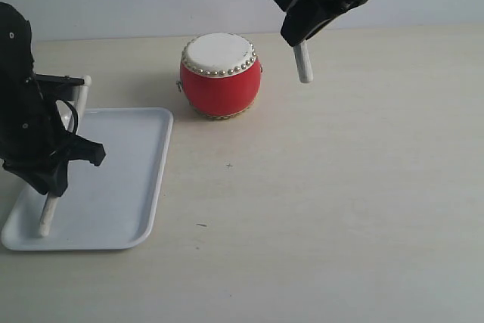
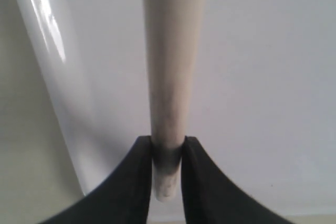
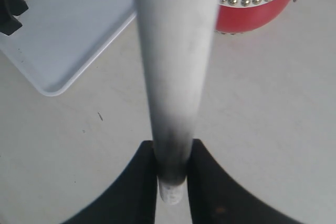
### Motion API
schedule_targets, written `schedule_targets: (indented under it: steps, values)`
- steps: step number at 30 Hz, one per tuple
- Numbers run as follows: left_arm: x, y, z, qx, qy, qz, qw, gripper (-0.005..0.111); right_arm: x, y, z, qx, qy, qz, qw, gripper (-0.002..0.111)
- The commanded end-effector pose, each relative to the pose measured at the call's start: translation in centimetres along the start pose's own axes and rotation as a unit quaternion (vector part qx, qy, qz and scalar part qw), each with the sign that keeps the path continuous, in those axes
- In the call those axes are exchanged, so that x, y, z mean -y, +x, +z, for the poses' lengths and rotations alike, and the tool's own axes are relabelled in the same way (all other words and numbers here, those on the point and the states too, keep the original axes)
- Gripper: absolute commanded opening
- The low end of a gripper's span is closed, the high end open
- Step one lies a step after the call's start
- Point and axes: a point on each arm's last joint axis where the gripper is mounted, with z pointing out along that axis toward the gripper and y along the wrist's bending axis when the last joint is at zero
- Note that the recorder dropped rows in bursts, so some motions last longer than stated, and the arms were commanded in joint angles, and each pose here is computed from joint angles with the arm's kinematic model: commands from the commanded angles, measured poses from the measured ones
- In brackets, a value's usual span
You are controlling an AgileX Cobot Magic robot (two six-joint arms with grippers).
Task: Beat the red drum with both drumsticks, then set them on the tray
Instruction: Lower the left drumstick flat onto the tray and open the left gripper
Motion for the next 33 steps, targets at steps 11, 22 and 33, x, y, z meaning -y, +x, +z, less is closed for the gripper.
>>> schedule_targets:
  steps: [11,22,33]
  values:
    - [0.0,-1.0,2.1,0.013,-0.002,-0.001,1.000,0.000,-0.1,-0.1,-0.3,0.009,0.002,-0.002,1.000,0.000]
    - [0.0,-1.4,2.6,0.026,-0.001,-0.024,0.999,0.000,-0.1,-0.1,-0.3,0.010,0.002,-0.002,1.000,0.000]
    - [-0.1,-0.9,2.6,0.002,-0.010,-0.030,1.000,0.000,-0.1,-0.1,-0.2,0.010,0.002,-0.002,1.000,0.000]
